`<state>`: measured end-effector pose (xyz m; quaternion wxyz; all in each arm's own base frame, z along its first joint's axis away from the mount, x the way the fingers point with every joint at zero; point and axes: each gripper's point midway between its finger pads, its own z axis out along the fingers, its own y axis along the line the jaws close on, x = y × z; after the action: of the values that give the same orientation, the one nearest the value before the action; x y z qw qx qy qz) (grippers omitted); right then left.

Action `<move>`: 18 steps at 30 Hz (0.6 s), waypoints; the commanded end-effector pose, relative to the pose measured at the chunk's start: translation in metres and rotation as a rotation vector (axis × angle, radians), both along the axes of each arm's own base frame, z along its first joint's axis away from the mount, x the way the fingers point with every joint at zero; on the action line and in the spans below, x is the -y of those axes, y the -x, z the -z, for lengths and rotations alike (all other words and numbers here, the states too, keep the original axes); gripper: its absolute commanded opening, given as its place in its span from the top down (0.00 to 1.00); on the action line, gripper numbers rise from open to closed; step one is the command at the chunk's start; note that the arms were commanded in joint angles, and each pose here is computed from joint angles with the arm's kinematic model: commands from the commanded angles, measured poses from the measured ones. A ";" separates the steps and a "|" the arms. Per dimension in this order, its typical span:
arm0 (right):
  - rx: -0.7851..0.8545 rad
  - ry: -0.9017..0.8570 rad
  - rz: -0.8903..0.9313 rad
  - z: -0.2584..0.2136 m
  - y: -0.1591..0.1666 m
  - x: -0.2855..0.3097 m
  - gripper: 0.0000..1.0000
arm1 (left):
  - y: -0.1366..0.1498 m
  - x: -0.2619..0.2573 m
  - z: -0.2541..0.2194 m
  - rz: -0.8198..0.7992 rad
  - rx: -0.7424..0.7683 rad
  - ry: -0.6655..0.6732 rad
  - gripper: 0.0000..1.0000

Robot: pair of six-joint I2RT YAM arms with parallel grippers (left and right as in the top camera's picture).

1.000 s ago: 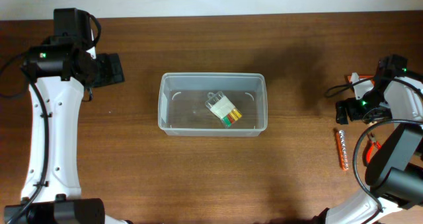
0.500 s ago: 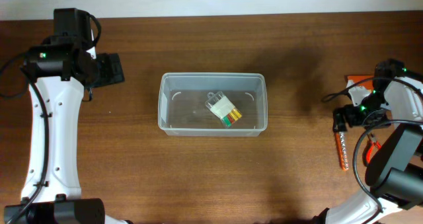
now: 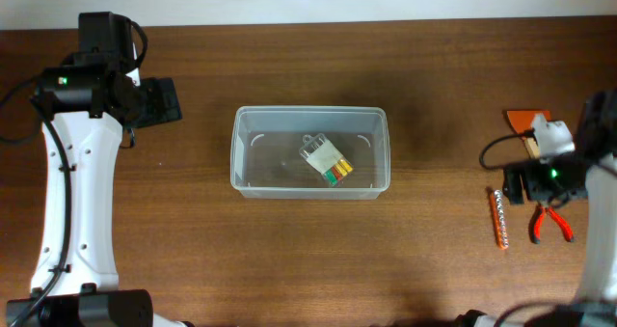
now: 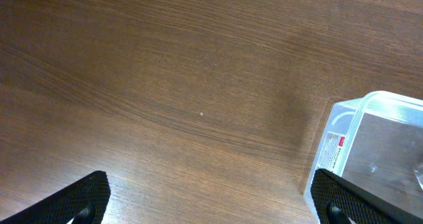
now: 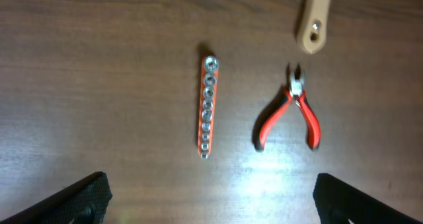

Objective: Pack container
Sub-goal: 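Move the right gripper down toward the orange socket rail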

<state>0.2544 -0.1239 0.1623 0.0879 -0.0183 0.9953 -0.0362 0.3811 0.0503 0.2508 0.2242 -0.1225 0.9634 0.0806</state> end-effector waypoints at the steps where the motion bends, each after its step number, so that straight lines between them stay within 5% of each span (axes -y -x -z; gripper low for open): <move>1: 0.026 -0.002 0.063 0.020 0.018 0.006 0.01 | -0.001 -0.004 -0.009 -0.005 0.024 -0.016 0.01; 18: -0.054 -0.076 0.147 0.089 0.025 0.035 0.01 | -0.001 -0.004 -0.009 -0.006 0.023 -0.016 0.01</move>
<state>0.2277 -0.1701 0.0844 0.0713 0.0719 0.9944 -0.0301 0.3811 0.0503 0.2508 0.2242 -0.1227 0.9634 0.0806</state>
